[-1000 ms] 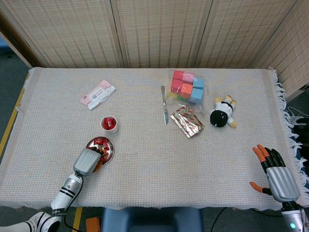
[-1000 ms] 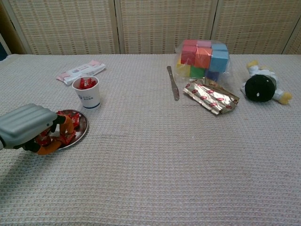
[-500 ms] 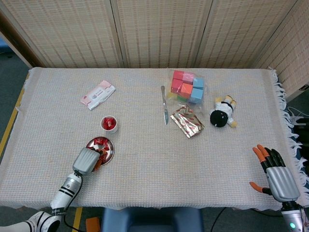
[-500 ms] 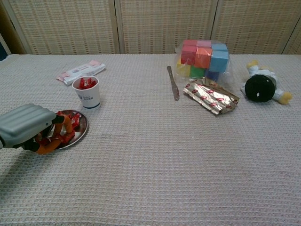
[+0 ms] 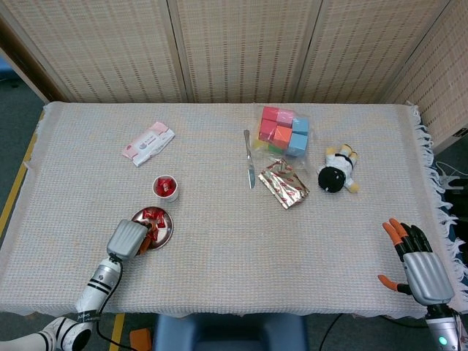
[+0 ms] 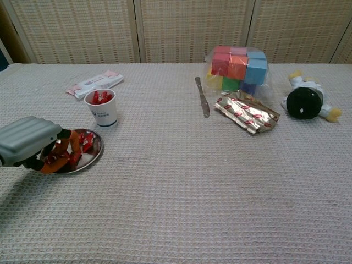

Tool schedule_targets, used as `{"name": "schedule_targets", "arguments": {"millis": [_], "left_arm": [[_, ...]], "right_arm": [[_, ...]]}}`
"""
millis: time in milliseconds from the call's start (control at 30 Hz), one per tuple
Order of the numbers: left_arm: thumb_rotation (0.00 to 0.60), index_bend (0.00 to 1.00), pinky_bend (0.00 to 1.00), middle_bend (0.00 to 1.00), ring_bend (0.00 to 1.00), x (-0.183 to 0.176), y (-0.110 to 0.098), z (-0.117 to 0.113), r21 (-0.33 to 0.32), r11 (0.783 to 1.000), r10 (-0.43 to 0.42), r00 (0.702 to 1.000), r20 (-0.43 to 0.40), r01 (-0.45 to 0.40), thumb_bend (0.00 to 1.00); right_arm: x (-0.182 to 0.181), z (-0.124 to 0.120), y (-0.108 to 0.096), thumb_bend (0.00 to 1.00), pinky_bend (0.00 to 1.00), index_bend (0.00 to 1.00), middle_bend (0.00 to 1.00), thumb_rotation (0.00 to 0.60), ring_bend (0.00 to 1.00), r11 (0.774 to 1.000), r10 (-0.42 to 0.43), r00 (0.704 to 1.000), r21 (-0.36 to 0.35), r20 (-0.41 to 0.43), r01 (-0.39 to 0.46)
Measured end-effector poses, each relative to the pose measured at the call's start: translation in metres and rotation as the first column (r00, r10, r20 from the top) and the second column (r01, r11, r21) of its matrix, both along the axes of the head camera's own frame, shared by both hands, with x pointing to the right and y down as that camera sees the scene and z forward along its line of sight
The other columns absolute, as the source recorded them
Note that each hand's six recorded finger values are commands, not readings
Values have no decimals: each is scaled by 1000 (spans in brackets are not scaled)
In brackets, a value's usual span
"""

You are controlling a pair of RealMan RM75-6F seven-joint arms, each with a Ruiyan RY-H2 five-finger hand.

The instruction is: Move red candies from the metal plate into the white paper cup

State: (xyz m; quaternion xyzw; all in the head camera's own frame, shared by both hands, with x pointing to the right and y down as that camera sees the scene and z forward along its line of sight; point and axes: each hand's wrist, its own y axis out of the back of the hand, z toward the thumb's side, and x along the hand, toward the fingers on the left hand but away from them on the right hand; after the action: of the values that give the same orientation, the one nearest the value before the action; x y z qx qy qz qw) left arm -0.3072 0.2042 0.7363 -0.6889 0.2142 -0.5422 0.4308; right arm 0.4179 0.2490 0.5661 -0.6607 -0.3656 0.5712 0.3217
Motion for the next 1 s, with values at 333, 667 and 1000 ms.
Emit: {"name": "schedule_targets", "arguments": {"millis": [333, 667, 1000], "left_arm": [[600, 651, 1000, 683, 622, -2, -16, -8, 35, 999, -26, 1000, -15, 27, 501], [600, 657, 1000, 683, 622, 0, -31, -19, 67, 996, -52, 997, -51, 56, 502], [600, 657, 1000, 682, 622, 30, -80, -58, 162, 982, -68, 983, -172, 97, 501]], "right_arm": [[0, 0, 0, 53, 0, 0, 0, 600, 0, 1000, 1, 1000, 0, -1, -1], [0, 0, -1, 53, 0, 0, 0, 600, 0, 1000, 2, 1000, 1, 0, -2], [2, 0, -2, 53, 0, 0, 0, 600, 0, 1000, 9, 1000, 3, -1, -9]]}}
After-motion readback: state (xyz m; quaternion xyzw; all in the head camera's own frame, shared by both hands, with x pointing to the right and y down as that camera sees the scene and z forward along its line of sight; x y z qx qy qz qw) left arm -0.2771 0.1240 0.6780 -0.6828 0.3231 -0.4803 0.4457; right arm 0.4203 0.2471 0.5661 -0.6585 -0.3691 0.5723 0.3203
